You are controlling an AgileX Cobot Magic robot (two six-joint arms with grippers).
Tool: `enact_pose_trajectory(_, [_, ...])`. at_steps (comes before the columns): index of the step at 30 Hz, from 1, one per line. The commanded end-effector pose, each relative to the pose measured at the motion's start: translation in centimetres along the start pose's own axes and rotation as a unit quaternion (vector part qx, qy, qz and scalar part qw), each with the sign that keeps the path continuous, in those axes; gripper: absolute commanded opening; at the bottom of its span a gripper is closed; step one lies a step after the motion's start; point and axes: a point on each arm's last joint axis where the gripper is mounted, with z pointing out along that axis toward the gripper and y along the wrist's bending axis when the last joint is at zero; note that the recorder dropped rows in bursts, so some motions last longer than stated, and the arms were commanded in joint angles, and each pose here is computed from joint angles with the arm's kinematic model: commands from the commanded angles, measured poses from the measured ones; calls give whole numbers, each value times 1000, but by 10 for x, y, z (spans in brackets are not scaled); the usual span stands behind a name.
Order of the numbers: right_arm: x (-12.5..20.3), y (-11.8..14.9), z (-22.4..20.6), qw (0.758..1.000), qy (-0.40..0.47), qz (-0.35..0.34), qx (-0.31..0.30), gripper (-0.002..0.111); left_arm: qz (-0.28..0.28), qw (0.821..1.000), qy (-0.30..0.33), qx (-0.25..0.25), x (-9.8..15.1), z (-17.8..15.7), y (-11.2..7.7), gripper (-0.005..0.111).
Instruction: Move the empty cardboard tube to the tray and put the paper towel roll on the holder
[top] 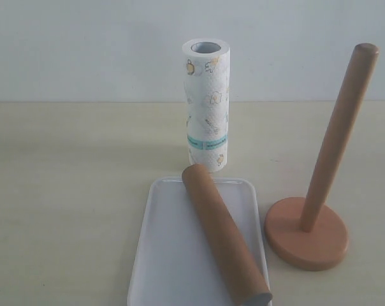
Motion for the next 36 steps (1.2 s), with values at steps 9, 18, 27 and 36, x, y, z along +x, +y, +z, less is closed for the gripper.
enact_pose_trajectory(9, [-1, 0, 0, 1000, -4, 1, 2, 0, 0, 1000, -7, -2, 0, 0, 0, 4])
enact_pose_trajectory(18, [-1, 0, 0, 1000, -4, 1, 2, 0, 5, 1000, -7, -2, 0, 0, 0, 4])
enact_pose_trajectory(27, [-1, 0, 0, 1000, -4, 1, 2, 0, -84, 986, -143, 25, -62, -24, -2, 4])
enact_pose_trajectory(36, [-1, 0, 0, 1000, -4, 2, 1, 0, -87, 932, -352, -1, -113, -55, 6, 4])
